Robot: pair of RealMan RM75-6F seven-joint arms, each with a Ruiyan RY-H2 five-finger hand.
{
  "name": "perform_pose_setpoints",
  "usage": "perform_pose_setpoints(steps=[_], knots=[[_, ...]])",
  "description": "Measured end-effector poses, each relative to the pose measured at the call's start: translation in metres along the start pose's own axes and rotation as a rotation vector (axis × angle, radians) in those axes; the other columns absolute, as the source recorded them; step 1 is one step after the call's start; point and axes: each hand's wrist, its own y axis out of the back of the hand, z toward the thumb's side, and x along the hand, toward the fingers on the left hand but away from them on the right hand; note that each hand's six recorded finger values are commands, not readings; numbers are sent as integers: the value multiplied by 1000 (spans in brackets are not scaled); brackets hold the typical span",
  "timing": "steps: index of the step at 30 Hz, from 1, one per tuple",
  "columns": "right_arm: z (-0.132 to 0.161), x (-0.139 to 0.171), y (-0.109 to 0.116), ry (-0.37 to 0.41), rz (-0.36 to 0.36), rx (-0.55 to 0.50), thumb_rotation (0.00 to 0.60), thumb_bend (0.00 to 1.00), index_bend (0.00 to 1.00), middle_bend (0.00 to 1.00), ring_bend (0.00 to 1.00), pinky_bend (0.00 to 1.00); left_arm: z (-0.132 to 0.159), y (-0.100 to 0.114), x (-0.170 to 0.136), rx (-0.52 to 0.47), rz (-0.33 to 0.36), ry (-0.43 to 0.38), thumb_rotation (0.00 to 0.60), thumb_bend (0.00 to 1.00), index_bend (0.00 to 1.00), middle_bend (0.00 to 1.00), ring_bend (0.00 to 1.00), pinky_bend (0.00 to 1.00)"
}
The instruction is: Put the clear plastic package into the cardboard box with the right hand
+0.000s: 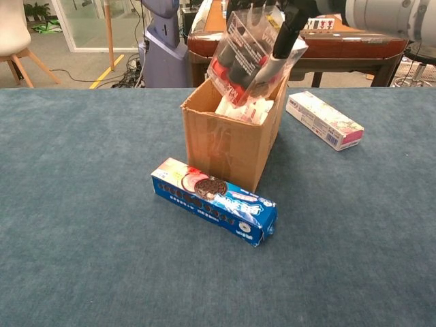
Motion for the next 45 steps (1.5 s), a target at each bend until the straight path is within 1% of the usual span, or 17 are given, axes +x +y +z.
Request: perform_pose_setpoints(steps=[3,5,7,9,14,20,25,28,31,34,37,40,45], knots=[[0,-2,-2,7,6,-34,600,0,65,96,106,287,0,0,0,-1,-2,0,600,387,136,431,339,478],[0,-3,-1,17,3,-58,600,0,22,56,78,272,0,-1,0,1,-6,0,600,387,136,431,339,478],[1,-4,-1,30,-2,-73,600,0,2,22,61,260,0,-3,0,3,-12,-1,600,387,136,431,339,478],[1,-4,0,47,-8,-80,600,0,0,4,50,253,0,-3,1,4,-14,-1,600,387,136,431,339,478],[-5,1,4,58,-15,-76,600,0,0,0,37,232,0,-2,0,1,-10,-1,600,387,136,431,339,478],[-12,4,4,50,-19,-74,600,0,0,0,2,177,1,-2,0,5,-11,-5,600,387,137,431,339,478],[-14,5,3,52,-22,-84,600,0,0,0,0,142,1,-2,0,6,-10,-3,600,387,137,431,339,478],[-14,11,5,58,-26,-87,600,0,0,0,0,138,0,-3,0,6,-11,0,600,387,138,431,339,478],[-15,23,9,53,-36,-75,600,0,0,0,0,138,0,-2,0,5,-12,1,600,387,139,431,339,478],[-20,40,14,29,-46,-28,600,0,15,20,0,138,1,-1,0,6,-8,-1,600,387,141,431,339,478],[-28,64,18,-18,-55,45,600,0,48,38,0,138,2,0,-1,6,-2,-6,600,387,144,431,339,478],[-41,94,20,-96,-49,115,600,0,97,44,0,138,4,0,-1,7,3,-11,600,387,146,431,339,478],[-76,164,7,-280,22,207,600,0,124,48,0,138,6,0,-2,8,2,-16,600,387,147,431,339,478]])
